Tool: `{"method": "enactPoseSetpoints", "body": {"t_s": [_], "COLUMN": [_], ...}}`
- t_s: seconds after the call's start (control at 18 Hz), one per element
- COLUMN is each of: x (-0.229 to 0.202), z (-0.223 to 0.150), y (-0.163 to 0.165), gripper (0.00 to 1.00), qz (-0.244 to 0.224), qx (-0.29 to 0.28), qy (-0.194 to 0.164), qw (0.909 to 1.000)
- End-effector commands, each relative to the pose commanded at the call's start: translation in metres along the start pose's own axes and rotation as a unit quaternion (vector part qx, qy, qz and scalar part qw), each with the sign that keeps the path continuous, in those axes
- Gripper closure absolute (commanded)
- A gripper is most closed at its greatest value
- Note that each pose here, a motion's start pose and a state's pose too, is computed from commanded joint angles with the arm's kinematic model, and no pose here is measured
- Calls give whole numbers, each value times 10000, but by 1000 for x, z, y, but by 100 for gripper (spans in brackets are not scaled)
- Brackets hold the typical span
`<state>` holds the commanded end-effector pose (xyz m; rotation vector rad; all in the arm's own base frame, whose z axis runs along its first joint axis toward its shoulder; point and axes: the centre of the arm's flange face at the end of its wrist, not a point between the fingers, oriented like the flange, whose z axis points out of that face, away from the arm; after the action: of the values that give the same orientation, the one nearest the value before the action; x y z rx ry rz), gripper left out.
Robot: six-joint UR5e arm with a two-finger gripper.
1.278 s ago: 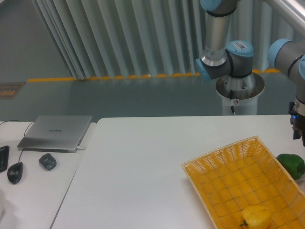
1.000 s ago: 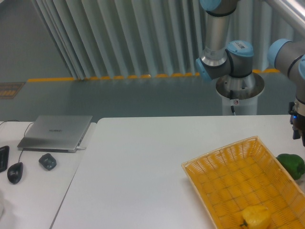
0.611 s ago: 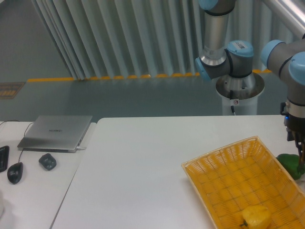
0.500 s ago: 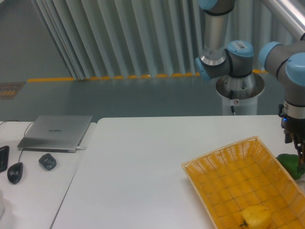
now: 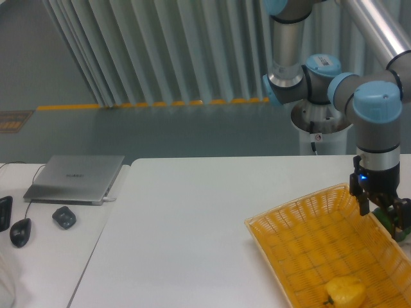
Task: Place the yellow pepper on the table
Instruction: 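Lower the open gripper into the basket around the yellow pepper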
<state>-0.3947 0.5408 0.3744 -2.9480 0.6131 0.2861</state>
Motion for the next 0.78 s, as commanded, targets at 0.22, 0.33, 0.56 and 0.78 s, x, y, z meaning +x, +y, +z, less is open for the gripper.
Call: {"method": "enactPoseSetpoints", "body": {"t_s": [0.22,0.33,0.56,0.78], "x": [-1,0,-3,4], "z": [31,38,54,67], "y": [-40,-46,-55,-61], "gripper": [0,0,0,0], "qz": [-130,-92,-47,-208], "qx": [24,23,-17,-61], "qy": [143,184,267,375], "qw": [9998,9998,9996,9991]}}
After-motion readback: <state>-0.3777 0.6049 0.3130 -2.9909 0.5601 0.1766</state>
